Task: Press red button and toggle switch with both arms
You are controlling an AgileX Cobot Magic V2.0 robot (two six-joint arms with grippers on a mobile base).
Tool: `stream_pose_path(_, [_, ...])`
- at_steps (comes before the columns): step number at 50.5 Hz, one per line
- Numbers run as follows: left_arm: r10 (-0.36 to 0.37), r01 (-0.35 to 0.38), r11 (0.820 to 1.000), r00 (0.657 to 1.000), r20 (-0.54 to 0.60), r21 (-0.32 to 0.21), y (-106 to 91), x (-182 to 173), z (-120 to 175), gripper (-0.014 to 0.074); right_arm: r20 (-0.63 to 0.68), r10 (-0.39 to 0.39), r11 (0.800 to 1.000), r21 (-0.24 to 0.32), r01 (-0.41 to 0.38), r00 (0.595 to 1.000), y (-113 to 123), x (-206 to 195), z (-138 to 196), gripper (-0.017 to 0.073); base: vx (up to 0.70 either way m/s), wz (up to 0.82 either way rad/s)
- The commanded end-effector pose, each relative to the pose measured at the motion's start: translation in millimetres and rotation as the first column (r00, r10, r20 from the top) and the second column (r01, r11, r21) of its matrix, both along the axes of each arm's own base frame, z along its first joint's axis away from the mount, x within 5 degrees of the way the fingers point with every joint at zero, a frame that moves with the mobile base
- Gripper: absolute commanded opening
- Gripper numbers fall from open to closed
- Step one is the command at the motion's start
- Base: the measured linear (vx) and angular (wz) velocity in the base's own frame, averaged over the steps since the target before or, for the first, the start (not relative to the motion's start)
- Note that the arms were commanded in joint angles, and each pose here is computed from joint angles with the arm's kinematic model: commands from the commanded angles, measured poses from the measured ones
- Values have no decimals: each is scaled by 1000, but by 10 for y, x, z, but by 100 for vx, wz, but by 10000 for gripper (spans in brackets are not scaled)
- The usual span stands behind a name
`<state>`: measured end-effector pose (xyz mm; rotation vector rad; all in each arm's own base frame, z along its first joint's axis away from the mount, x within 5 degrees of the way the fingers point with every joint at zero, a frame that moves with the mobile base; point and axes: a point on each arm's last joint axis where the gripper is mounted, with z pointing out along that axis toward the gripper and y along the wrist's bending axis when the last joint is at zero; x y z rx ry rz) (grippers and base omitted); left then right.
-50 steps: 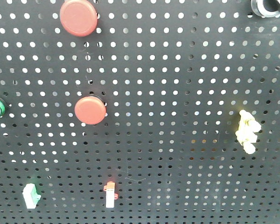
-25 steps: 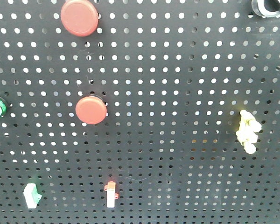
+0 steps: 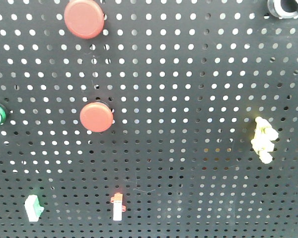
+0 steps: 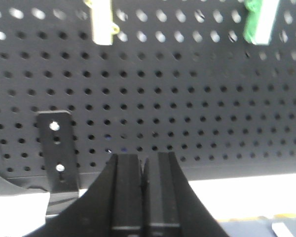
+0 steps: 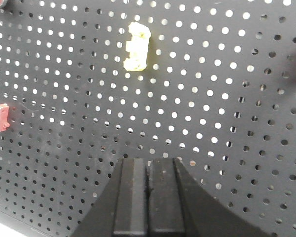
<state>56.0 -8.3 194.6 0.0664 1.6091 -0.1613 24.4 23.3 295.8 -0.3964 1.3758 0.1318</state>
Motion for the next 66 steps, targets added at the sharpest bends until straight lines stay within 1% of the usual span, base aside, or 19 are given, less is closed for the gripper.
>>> stream_pose_path(1, [6,-4,1000,997,70,-24,4,3,-26,2,50,-37,999,36,35,998,-33,-1,122,-3,0,0])
stream_pose_path(42, [6,-4,1000,997,71,-23,4,3,-26,2,55,-40,998,42,38,998,-37,-1,128,-3,0,0])
stream_pose_path(47, [6,-4,1000,997,71,-23,4,3,-26,2,-3,-37,996,79,37,999,-34,53,15,-3,0,0])
stream_pose_path(48, [6,-4,1000,997,71,-23,4,3,-26,2,-12,-46,996,73,46,999,-38,67,-15,-3,0,0])
stream_pose_path(50, [6,-4,1000,997,71,-23,4,3,-26,2,-53,-64,993,95,69,997,-51,108,-110,-3,0,0])
stream_pose_path(51, [6,-4,1000,997,71,-23,4,3,-26,2,-70,-81,992,86,87,994,-60,129,-161,-3,0,0])
stream_pose_path(54, [6,-4,1000,997,71,-23,4,3,-26,2,-125,-139,982,112,153,982,-101,183,-297,-3,0,0])
stream_pose_path(57, [6,-4,1000,997,71,-23,4,3,-26,2,-161,-209,961,151,234,965,-156,229,-412,-3,0,0])
stream_pose_path(59, [6,-4,1000,997,71,-23,4,3,-26,2,-172,-255,942,177,285,951,-193,257,-485,-3,0,0])
stream_pose_path(60, [6,-4,1000,997,71,-23,4,3,-26,2,-173,-268,932,204,301,948,-206,265,-502,-3,0,0])
stream_pose_path(61, [6,-4,1000,997,71,-23,4,3,-26,2,-171,-284,925,211,317,943,-218,276,-537,-3,0,0])
stream_pose_path(62, [6,-4,1000,997,71,-23,4,3,-26,2,-167,-297,923,204,327,940,-226,283,-561,-3,0,0])
stream_pose_path(63, [6,-4,1000,997,71,-23,4,3,-26,2,-168,-303,916,220,336,938,-233,293,-598,-3,0,0])
stream_pose_path(66, [6,-4,1000,997,71,-23,4,3,-26,2,-158,-315,912,222,345,936,-240,308,-690,-3,0,0])
